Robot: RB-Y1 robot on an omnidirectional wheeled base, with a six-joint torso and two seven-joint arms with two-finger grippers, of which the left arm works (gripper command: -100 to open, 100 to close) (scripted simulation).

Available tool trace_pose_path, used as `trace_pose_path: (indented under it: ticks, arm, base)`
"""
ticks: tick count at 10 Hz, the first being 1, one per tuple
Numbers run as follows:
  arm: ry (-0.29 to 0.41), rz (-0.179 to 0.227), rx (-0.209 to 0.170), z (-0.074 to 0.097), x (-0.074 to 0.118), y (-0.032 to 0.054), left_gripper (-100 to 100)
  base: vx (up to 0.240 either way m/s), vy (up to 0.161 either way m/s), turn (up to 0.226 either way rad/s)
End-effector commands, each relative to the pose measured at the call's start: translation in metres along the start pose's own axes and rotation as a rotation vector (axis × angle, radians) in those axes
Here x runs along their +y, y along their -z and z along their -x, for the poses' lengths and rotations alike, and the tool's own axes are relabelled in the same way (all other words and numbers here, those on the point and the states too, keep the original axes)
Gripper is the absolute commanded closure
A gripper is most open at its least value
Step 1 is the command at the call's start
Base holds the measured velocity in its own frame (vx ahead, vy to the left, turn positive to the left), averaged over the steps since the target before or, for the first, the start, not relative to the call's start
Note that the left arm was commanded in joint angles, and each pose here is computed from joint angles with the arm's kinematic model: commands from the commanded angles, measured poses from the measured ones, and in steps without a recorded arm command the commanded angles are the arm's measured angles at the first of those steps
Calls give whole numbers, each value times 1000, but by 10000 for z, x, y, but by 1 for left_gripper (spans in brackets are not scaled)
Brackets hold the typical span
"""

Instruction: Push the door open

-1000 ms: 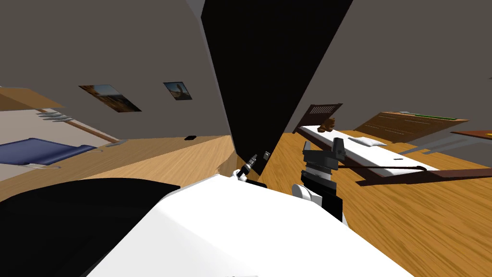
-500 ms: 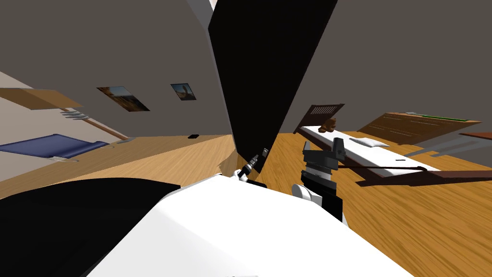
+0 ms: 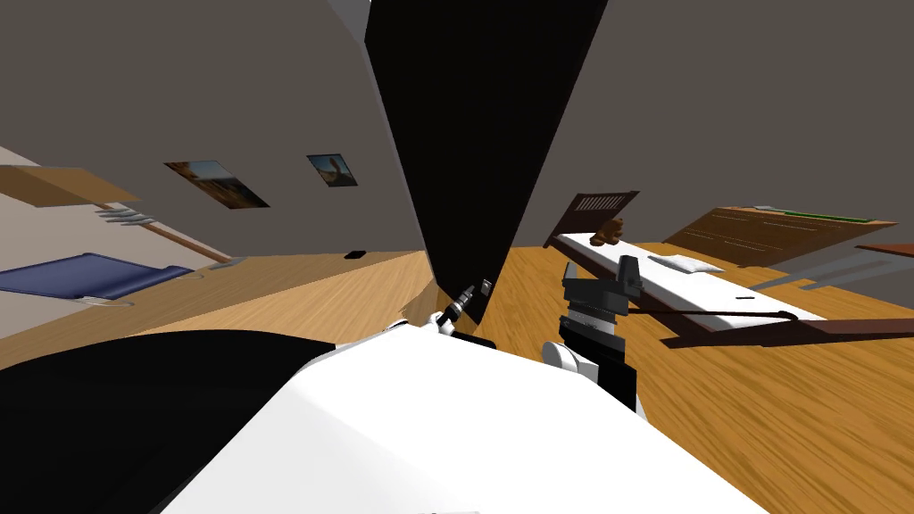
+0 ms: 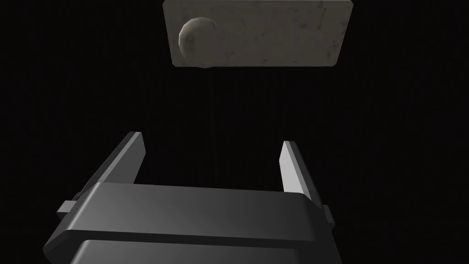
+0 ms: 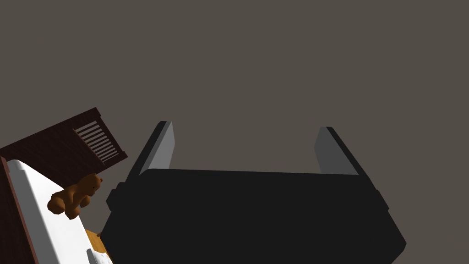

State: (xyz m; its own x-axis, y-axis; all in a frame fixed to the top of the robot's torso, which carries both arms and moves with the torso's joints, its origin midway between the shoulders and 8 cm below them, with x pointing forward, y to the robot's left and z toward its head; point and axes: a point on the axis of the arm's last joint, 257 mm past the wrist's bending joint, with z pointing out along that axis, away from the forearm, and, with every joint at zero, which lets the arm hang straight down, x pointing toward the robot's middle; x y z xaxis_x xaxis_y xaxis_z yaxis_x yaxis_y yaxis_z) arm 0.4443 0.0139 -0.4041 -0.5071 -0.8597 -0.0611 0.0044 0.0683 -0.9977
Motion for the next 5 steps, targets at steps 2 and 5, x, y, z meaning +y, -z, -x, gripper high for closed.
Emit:
trace_pose_path:
  ticks: [2, 5]
  arm:
    - [11, -8, -6, -25, -37, -44, -100]
    - [35, -21, -2, -149, -114, -112, -100]
  base:
    - [146, -128, -43]
    - [136, -125, -3]
